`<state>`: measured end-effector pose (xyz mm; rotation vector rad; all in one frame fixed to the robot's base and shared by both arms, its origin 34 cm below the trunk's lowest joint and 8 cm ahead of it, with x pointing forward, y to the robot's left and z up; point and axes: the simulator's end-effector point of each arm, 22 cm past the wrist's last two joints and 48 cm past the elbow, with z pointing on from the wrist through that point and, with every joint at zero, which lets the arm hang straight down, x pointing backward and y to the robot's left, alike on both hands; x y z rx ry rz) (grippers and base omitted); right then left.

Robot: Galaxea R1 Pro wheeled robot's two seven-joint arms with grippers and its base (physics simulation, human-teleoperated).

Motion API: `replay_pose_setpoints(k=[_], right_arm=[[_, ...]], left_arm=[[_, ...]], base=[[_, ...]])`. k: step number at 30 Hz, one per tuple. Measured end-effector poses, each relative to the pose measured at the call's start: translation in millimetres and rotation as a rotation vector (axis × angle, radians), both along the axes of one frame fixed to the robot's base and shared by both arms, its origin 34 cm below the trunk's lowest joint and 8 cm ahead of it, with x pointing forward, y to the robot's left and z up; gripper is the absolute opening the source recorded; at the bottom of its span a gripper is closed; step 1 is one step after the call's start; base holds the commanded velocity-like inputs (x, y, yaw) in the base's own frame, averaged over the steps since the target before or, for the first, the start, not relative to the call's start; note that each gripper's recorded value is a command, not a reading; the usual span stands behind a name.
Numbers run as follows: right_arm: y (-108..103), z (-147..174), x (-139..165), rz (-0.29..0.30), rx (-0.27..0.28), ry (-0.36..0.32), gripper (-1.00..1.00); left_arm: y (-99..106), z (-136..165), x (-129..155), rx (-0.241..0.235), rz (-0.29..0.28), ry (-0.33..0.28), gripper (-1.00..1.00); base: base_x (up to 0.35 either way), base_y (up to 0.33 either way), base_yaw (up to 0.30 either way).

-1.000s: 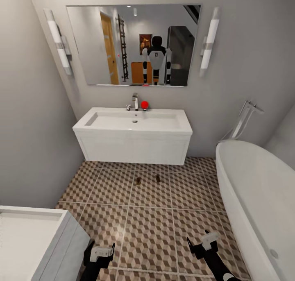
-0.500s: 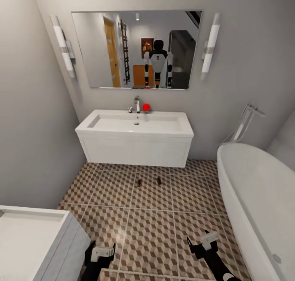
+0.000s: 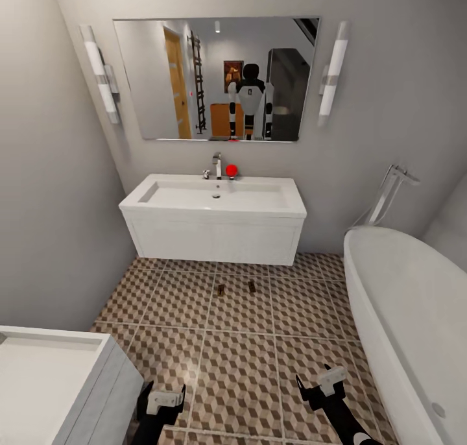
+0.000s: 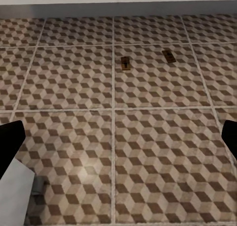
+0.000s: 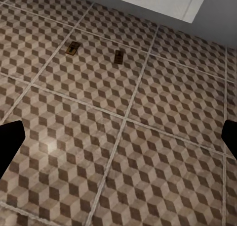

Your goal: Take the four mousetraps from the cabinet in the bathroom and place them on the bathroom floor. Make sure all four end up on the same floor surface, and ensure that at least two of them are either under or directly next to the same bathroom sink.

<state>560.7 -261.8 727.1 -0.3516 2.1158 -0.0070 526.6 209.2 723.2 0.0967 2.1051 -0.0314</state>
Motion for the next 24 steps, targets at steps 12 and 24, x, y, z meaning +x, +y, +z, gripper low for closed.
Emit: replay_pose_setpoints(k=[12, 24], right_arm=[[-3, 0, 0, -0.002, -0.004, 0.0, 1.0], [-11, -5, -3, -0.006, -0.017, 0.026, 1.0]], left_arm=[[2, -14, -30, 0.002, 0.006, 0.046, 1.0], [53, -50, -89, 0.082, 0.081, 0.221, 1.0]], base=[[0.0, 0.0, 0.0], [0.0, 0.0, 0.0]])
